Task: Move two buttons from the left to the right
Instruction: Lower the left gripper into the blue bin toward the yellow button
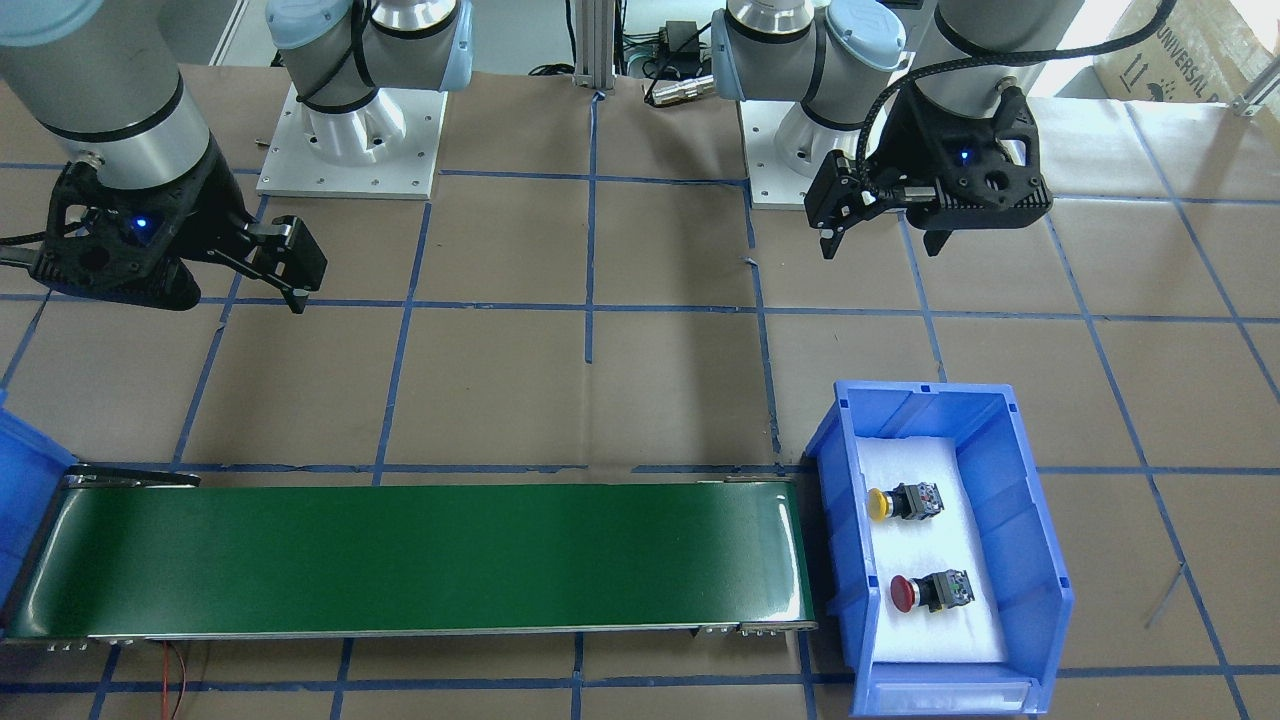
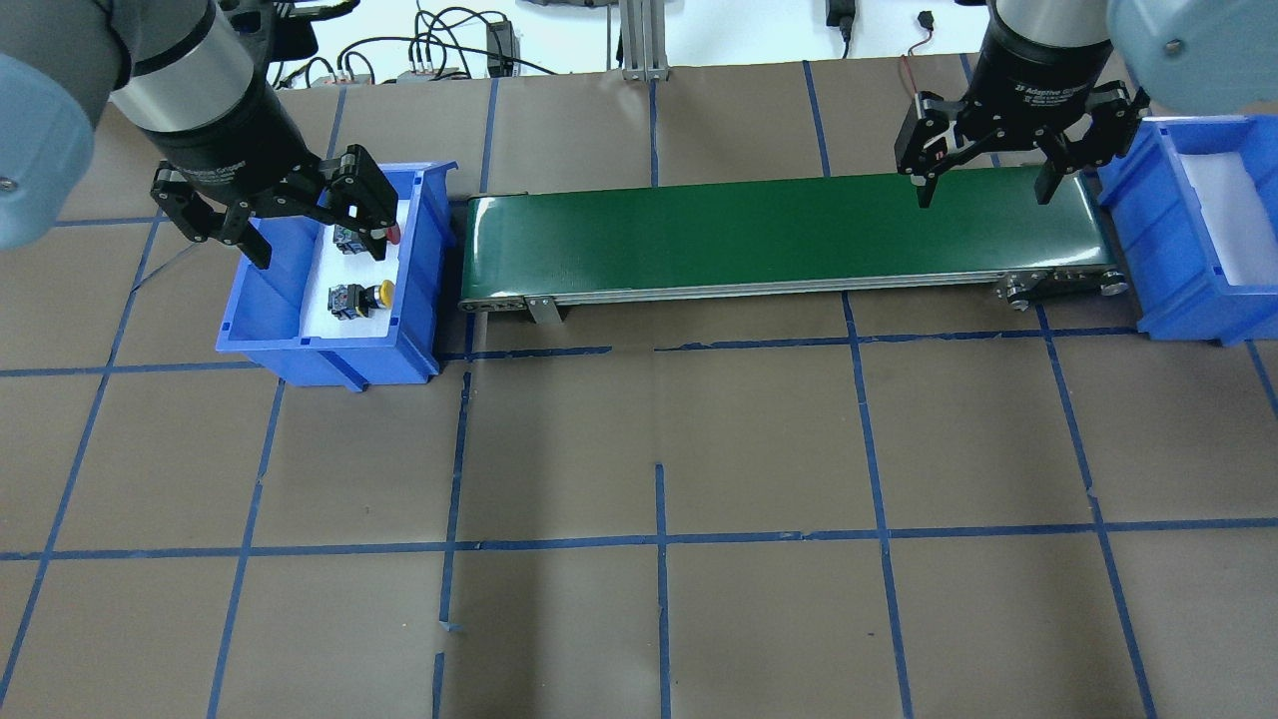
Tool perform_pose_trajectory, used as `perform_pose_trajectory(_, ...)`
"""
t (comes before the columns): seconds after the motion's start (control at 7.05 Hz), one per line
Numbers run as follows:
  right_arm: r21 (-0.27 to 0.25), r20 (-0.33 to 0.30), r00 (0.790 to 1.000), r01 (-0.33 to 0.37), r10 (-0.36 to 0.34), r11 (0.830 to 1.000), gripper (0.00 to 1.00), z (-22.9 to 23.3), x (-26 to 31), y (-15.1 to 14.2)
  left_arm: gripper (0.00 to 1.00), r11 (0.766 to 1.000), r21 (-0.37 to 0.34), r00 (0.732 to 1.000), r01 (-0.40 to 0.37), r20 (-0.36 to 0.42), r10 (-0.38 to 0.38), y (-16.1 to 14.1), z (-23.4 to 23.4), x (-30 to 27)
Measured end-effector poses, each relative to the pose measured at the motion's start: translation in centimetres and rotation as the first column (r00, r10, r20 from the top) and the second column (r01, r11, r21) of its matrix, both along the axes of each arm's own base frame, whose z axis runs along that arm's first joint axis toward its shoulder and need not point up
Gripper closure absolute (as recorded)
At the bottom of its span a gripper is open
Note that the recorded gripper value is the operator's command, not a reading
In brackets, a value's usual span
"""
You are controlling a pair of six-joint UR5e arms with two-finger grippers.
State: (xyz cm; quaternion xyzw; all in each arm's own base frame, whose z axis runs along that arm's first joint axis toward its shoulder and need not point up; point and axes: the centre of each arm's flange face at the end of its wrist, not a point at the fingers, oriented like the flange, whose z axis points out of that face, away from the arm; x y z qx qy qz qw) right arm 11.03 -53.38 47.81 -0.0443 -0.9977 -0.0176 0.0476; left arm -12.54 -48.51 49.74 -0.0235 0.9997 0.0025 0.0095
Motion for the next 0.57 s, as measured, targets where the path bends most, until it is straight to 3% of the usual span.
perform_pose_trajectory(0.57,-0.011,0.001,1.0,0.007,-0.007,1.0,0.0,0.67,0.18,0.08,0.0,1.0,-0.001,1.0,0.001,0.0,-0.001,0.09,0.05,-0.02)
